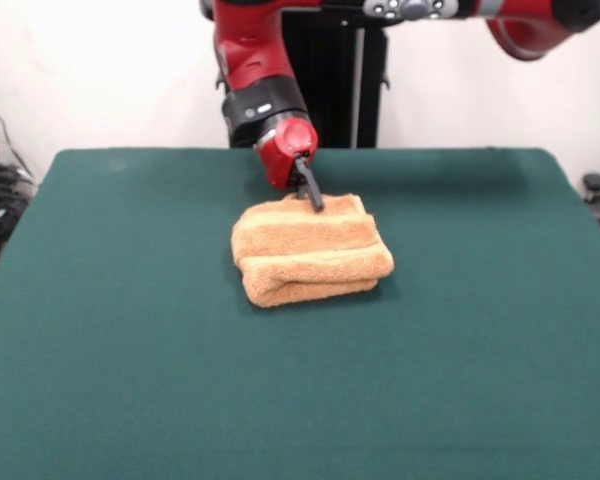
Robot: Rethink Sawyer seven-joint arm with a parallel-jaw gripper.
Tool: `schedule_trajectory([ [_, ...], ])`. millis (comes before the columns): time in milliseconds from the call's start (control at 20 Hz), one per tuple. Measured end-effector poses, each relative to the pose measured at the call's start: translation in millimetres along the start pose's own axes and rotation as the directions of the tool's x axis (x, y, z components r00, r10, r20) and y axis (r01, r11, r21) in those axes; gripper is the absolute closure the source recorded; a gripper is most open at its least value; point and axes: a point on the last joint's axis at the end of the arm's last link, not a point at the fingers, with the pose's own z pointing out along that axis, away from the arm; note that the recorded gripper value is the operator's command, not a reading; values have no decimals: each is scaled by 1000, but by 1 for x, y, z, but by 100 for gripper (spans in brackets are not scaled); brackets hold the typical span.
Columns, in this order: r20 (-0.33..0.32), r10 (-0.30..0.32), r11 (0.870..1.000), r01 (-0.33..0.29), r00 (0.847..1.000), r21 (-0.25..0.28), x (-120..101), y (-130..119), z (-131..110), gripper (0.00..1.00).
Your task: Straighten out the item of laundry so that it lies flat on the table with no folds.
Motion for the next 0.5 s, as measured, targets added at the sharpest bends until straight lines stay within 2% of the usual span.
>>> schedule_trajectory([
  [300,62,5,1000,-4,998,-5,-8,2,-2,0],
  [500,76,5,1000,-4,997,-8,-10,2,-3,0],
])
